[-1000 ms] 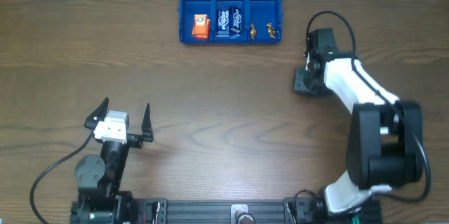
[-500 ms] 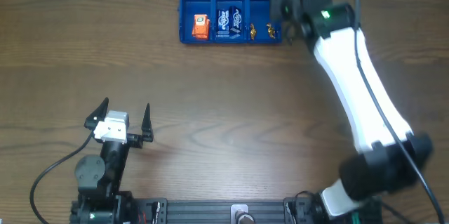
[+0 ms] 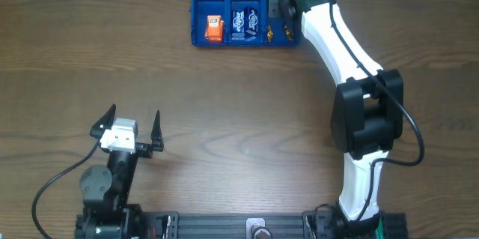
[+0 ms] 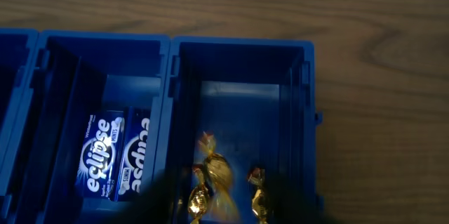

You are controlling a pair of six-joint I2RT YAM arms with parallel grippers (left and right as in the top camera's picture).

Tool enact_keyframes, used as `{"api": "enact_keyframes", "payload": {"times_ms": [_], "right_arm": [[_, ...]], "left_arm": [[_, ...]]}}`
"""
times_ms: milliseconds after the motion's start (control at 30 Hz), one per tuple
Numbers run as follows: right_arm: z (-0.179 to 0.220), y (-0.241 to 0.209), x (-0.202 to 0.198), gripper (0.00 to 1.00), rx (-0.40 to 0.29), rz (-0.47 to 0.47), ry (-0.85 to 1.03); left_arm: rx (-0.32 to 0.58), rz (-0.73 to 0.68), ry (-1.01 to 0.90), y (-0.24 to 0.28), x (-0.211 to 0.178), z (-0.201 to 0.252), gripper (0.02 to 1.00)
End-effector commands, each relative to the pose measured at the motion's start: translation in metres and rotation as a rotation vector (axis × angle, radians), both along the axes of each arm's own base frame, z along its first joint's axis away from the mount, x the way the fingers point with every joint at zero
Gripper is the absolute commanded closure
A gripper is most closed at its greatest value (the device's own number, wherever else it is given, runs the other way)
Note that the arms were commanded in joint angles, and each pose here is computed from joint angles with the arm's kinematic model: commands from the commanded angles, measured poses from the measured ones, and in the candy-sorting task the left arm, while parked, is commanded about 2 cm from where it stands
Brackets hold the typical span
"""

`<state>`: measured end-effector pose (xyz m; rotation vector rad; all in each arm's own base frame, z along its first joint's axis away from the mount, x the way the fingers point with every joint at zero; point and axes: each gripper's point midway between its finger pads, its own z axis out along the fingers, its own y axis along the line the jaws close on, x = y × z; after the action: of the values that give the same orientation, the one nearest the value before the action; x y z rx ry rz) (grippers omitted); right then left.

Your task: Sort Candies Into Trays

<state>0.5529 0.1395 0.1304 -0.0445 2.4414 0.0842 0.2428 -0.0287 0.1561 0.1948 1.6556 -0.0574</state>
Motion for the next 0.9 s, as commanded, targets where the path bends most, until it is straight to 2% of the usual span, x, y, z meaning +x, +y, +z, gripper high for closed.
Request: {"api": "enact_keyframes", "payload": {"times_ms": [33,133,200,300,500,600,767,900], "right_arm": [[0.013,0.005,0.005,0.001,0.007,0.004,-0.032],[0.030,-0.001,-0.001,0.001,-0.022,-0.019,-0.056],[0.051,-0.017,-0.009,0.001,-0.068,-0.070,-0.097],[0.087,-0.048,-0.028,0.001,-0.094,-0.121,-0.155],[0.159,-0.121,-0.106,0.001,-0.119,-0.186,-0.348],[0.176,-0.144,-0.152,0.001,-0.098,-0.234,-0.471],[0.153,-0.162,-0.231,0.001,0.014,-0.191,-0.600],[0.120,-0.153,-0.275,0.001,-0.005,-0.136,-0.712]], "left_arm": [[0.009,-0.024,0.045,-0.004,-0.001,-0.016,0.020],[0.009,-0.024,0.045,-0.004,-0.001,-0.016,0.020],[0.009,-0.024,0.045,-0.004,-0.001,-0.016,0.020],[0.009,-0.024,0.045,-0.004,-0.001,-0.016,0.020],[0.009,-0.024,0.045,-0.004,-0.001,-0.016,0.020],[0.009,-0.024,0.045,-0.004,-0.001,-0.016,0.020],[0.009,-0.024,0.045,-0.004,-0.001,-0.016,0.020],[0.009,-0.024,0.045,-0.004,-0.001,-0.016,0.020]]}}
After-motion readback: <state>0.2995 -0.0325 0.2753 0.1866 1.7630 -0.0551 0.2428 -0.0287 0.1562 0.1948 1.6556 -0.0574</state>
